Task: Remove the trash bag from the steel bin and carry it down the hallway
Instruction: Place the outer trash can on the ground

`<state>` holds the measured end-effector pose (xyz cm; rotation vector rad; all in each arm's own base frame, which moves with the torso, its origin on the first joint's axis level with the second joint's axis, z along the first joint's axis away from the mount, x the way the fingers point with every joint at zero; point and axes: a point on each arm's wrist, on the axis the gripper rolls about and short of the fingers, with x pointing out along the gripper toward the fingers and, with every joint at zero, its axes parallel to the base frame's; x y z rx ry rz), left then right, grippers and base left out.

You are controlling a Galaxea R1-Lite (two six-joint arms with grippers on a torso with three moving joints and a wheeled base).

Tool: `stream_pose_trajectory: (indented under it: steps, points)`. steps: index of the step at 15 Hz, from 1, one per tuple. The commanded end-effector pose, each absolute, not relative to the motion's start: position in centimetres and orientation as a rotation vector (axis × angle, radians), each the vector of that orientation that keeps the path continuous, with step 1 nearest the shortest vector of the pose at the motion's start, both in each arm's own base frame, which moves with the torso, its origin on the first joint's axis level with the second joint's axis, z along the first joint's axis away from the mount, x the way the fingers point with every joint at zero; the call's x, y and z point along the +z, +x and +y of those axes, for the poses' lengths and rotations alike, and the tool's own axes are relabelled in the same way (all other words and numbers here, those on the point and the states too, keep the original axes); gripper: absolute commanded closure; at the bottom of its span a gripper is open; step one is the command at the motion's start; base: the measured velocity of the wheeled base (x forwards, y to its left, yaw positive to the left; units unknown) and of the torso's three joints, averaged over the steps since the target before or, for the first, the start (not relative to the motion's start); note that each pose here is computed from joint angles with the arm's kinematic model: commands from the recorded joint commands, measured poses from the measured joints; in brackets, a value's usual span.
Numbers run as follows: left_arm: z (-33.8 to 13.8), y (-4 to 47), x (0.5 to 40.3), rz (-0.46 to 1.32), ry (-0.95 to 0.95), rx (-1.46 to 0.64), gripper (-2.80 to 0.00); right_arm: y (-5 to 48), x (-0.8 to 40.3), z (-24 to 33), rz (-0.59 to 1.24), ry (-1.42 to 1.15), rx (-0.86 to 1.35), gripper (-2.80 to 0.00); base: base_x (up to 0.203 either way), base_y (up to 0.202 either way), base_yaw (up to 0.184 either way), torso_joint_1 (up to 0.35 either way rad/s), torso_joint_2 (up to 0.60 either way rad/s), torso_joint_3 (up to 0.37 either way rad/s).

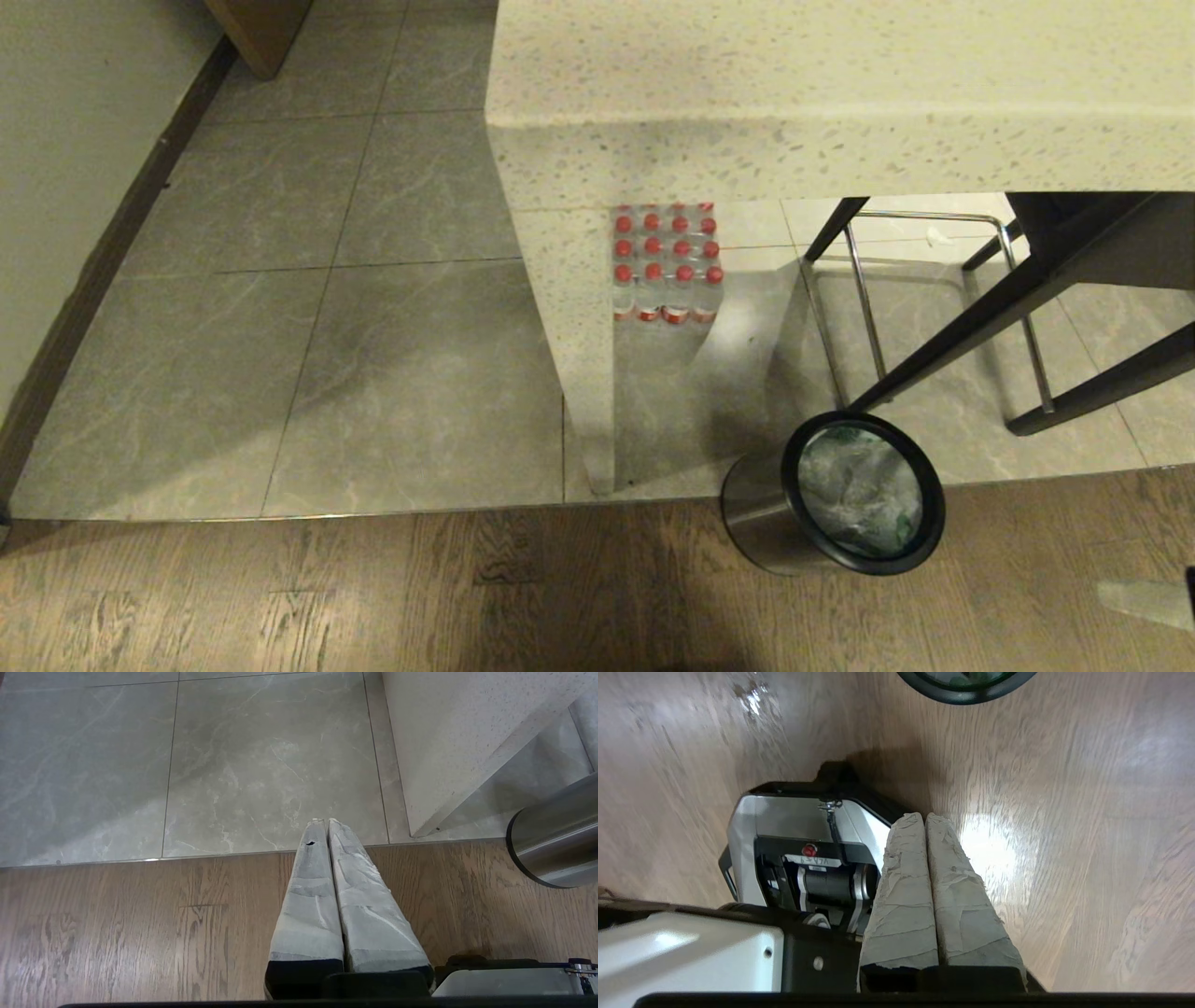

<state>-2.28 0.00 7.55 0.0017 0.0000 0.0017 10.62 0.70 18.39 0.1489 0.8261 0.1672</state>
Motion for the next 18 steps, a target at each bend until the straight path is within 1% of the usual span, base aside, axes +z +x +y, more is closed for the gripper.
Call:
stream_pose_trajectory:
  steps: [1,3,5,9,13,14,18]
  points:
    - [0.0,-2.3,7.5,0.0,0.002,0.002,0.0,13.9,16.5,0.8,0.939,0.156,0.16,0.0,0.0,0.0,0.0,0.0,0.0,0.0]
    - [0.0,-2.3,7.5,0.0,0.002,0.002,0.0,16.2,15.2,1.0,0.952,0.147,0.163,0.0,0.0,0.0,0.0,0.0,0.0,0.0]
    - [0.0,-2.3,7.5,0.0,0.002,0.002,0.0,18.4,13.4,2.0,0.924,0.115,0.213,0.0,0.0,0.0,0.0,0.0,0.0,0.0]
    - [0.0,-2.3,7.5,0.0,0.002,0.002,0.0,21.8,9.9,3.6,0.81,0.076,0.261,0.0,0.0,0.0,0.0,0.0,0.0,0.0]
    - [0.0,-2.3,7.5,0.002,0.002,0.002,0.0,24.8,6.1,5.2,0.79,0.015,0.207,0.0,0.0,0.0,0.0,0.0,0.0,0.0]
    - [0.0,-2.3,7.5,0.0,0.002,0.002,0.0,25.3,5.2,5.7,0.787,0.002,0.2,-2.8,0.0,0.0,0.0,0.0,0.0,0.0]
    - [0.0,-2.3,7.5,0.001,0.002,0.002,0.0,26.6,2.5,7.2,0.754,-0.025,0.226,-2.8,0.0,0.0,0.0,0.0,0.0,0.0]
